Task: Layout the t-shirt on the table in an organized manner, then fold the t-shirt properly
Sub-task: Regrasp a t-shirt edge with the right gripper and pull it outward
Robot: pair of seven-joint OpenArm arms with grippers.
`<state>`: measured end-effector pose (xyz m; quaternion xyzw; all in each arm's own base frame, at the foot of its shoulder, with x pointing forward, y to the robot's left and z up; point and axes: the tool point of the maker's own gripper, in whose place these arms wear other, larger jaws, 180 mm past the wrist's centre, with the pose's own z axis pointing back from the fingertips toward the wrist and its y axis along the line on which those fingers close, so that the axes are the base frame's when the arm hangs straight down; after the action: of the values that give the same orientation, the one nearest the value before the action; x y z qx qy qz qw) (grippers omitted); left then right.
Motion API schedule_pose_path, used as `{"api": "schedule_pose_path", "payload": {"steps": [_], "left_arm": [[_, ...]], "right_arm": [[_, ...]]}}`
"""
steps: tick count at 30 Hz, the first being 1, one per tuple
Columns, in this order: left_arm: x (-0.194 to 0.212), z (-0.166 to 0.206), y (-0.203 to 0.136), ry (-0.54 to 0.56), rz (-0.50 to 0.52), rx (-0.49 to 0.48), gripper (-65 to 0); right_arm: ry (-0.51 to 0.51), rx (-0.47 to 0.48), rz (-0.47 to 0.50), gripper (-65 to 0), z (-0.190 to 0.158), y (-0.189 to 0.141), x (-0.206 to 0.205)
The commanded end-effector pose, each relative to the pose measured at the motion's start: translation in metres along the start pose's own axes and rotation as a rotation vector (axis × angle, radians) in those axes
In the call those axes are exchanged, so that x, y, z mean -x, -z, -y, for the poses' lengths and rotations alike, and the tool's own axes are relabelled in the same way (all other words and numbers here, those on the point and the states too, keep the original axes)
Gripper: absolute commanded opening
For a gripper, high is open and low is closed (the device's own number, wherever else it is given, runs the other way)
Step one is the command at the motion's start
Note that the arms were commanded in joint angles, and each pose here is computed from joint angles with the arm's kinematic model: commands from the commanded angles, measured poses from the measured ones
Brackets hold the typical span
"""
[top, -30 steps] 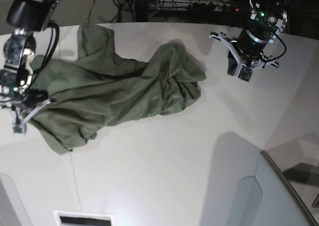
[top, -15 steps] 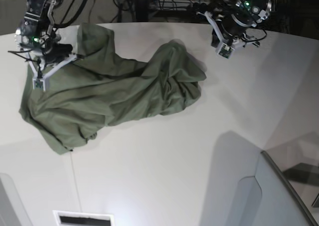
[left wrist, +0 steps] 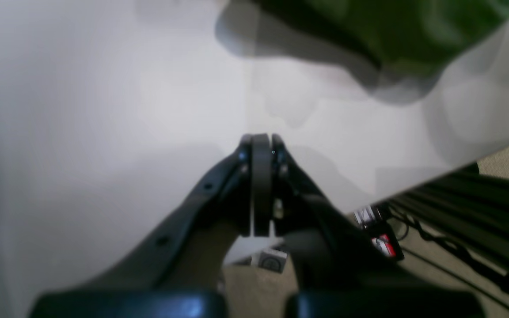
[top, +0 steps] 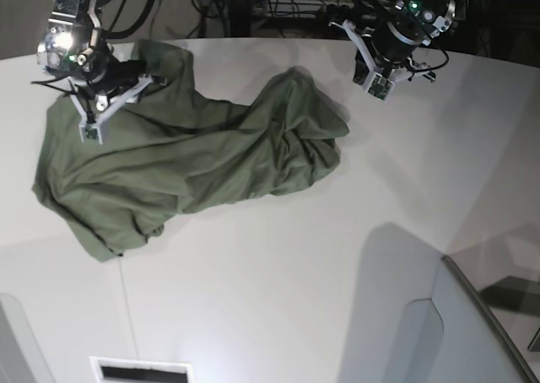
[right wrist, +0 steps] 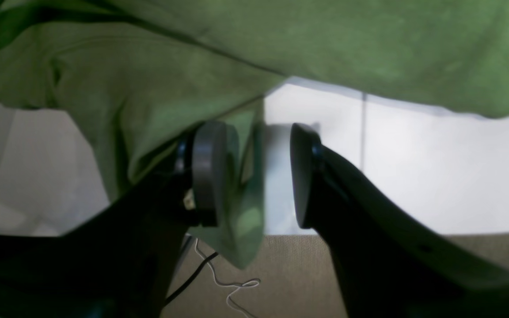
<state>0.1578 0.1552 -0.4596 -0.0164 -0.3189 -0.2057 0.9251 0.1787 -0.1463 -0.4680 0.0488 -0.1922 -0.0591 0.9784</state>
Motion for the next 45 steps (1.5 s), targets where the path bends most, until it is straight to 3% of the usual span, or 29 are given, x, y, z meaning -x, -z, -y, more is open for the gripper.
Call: {"api": "schedule_pose_path", "payload": {"steps": [1, 8, 10, 12, 17, 25, 34, 38, 45], "left_arm": [[-0.006, 0.000, -0.003, -0.003, 0.026, -0.001, -65.0], [0.002, 0.000, -0.005, 0.006, 0.006, -0.001, -65.0], [0.002, 0.001, -0.006, 0.006, 0.006, 0.000, -65.0], [0.003, 0.001, -0.005, 0.006, 0.004, 0.000, -65.0], [0.003, 0.000, -0.005, 0.006, 0.004, 0.000, -65.0], [0.000, 0.000, -0.004, 0.005, 0.012, -0.002, -65.0], [-0.009, -0.004, -0.003, 0.009, 0.035, -0.010, -65.0], [-0.026, -0.009, 0.001, 0.013, 0.071, -0.020, -65.0], [-0.115, 0.012, 0.005, 0.025, 0.280, 0.022, -65.0]], "right_arm": [[-0.003, -0.010, -0.001, -42.8, -0.003, 0.002, 0.001], [0.013, -0.027, -0.083, -43.2, -0.005, 0.017, 0.028], [0.017, -0.022, -0.086, -50.6, -0.003, 0.017, 0.030], [0.018, -0.020, -0.094, -65.0, -0.002, 0.015, 0.031], [0.013, 0.011, -0.075, -65.0, 0.006, -0.004, 0.037], [0.100, 0.121, -0.073, -65.0, 0.051, -0.031, 0.036], [0.197, 0.187, -0.149, -65.0, 0.080, -0.041, 0.059], [0.253, 0.233, -0.144, -65.0, 0.099, -0.049, 0.065], [0.265, 0.232, -0.174, -65.0, 0.100, -0.046, 0.075]]}}
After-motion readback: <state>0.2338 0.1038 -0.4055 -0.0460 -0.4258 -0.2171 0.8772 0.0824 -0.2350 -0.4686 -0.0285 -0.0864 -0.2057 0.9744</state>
